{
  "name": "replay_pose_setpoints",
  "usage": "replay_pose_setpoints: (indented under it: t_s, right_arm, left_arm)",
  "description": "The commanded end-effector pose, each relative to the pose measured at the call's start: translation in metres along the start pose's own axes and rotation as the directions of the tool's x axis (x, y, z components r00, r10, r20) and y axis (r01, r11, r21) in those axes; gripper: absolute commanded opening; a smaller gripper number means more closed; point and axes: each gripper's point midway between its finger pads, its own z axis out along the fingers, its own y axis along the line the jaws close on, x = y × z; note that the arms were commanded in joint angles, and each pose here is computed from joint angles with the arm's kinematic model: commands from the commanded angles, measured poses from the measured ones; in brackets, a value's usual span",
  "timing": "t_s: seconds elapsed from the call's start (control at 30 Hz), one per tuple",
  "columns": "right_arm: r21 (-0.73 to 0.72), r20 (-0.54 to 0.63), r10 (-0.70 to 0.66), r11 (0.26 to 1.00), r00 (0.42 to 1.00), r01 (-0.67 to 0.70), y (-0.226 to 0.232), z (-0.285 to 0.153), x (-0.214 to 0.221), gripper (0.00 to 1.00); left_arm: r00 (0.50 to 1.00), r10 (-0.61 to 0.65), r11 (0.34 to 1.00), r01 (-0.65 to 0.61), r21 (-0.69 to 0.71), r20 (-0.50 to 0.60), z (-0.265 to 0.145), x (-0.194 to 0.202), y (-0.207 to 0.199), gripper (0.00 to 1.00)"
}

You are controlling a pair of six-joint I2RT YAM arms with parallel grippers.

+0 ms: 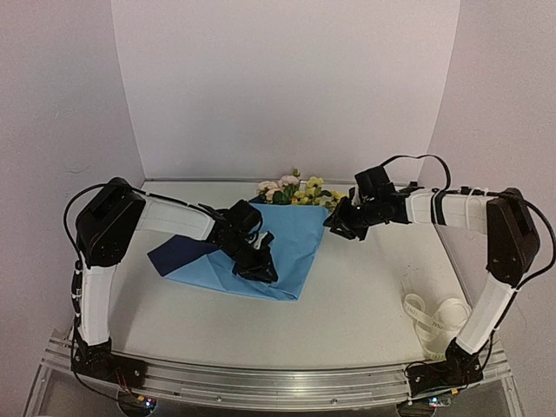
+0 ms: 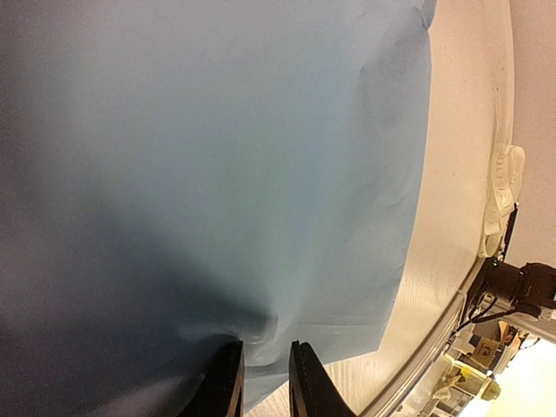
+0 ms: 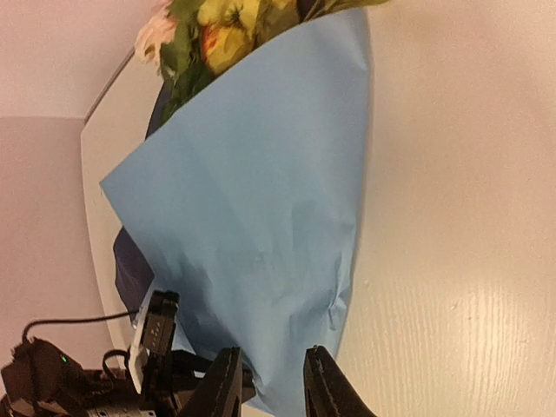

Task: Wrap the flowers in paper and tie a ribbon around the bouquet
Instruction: Adjust the 2/3-folded wrapping paper at the center of the board.

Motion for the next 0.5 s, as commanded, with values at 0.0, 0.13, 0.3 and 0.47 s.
replay_pose_setpoints:
  t_s: [0.0,0.13,0.3,0.47]
  right_arm:
    - [0.074,-0.129,-0.111,0.99,0.985,0.121,-0.01,0.009,0.06,0.27]
    - [0.047,-0.209,-0.166,0.983,0.964,0.179,0.006,0.022,0.105,0.27]
    - [0.016,-0.285,-0.199,0.977,0.938,0.212,0.015,0.038,0.149,0.26]
    - [0.034,-0.335,-0.183,0.978,0.924,0.206,0.003,0.052,0.176,0.24]
  left_arm:
    - [0.992,0.022,0.997,-0.03,0.064,0.121,-0.04,-0.03,-0.039,0.21]
    - [0.988,0.007,0.997,-0.018,0.072,0.155,-0.051,-0.038,-0.038,0.2]
    - [0.984,-0.017,0.998,0.007,0.057,0.178,-0.06,-0.042,-0.027,0.2]
    - [0.985,-0.031,0.998,0.022,0.055,0.168,-0.058,-0.04,-0.02,0.19]
